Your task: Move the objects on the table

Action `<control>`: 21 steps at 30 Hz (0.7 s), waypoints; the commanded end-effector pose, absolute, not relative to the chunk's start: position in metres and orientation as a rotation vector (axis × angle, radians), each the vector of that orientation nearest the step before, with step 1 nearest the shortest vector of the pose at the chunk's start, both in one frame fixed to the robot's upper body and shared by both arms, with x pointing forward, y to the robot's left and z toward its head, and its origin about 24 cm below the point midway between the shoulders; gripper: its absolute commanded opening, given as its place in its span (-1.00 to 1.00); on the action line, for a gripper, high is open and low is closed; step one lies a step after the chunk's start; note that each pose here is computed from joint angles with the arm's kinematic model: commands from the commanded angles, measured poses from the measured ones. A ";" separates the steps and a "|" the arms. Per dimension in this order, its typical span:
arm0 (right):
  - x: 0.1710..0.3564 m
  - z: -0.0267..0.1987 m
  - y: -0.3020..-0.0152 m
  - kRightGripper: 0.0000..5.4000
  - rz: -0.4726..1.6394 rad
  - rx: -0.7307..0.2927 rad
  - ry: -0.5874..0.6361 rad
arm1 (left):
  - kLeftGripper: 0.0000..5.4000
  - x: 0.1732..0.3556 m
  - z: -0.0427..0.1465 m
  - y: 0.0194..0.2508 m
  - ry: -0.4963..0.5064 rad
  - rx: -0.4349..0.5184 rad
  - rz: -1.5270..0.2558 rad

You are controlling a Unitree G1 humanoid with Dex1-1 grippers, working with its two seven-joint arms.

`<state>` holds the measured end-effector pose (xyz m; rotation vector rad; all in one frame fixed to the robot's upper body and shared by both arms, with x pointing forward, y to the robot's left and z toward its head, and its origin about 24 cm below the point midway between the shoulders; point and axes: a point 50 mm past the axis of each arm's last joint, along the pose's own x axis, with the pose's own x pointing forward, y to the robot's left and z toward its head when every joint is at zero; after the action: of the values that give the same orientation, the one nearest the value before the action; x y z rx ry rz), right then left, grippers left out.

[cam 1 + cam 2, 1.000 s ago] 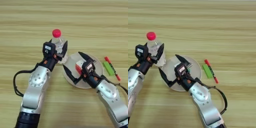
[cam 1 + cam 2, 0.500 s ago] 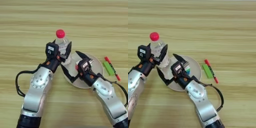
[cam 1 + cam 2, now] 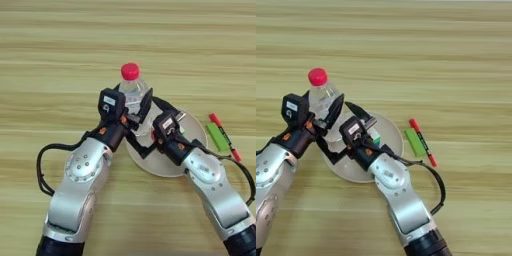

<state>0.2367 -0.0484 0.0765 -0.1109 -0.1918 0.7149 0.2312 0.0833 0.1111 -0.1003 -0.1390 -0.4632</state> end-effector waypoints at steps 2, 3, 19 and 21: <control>0.240 0.078 -0.042 1.00 0.721 -0.108 -0.181 | 0.16 0.230 0.118 0.080 -0.170 -0.112 -0.476; 0.240 0.079 -0.041 1.00 0.724 -0.107 -0.185 | 0.16 0.230 0.117 0.080 -0.167 -0.112 -0.477; 0.237 0.084 -0.038 0.85 0.732 -0.090 -0.192 | 0.16 0.234 0.107 0.081 -0.131 -0.110 -0.468; 0.236 0.083 -0.037 0.76 0.738 -0.082 -0.182 | 0.16 0.234 0.107 0.080 -0.131 -0.110 -0.468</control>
<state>0.2367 -0.0399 0.0794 -0.0998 -0.1788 0.7296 0.2322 0.0818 0.1062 -0.1082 -0.1268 -0.4645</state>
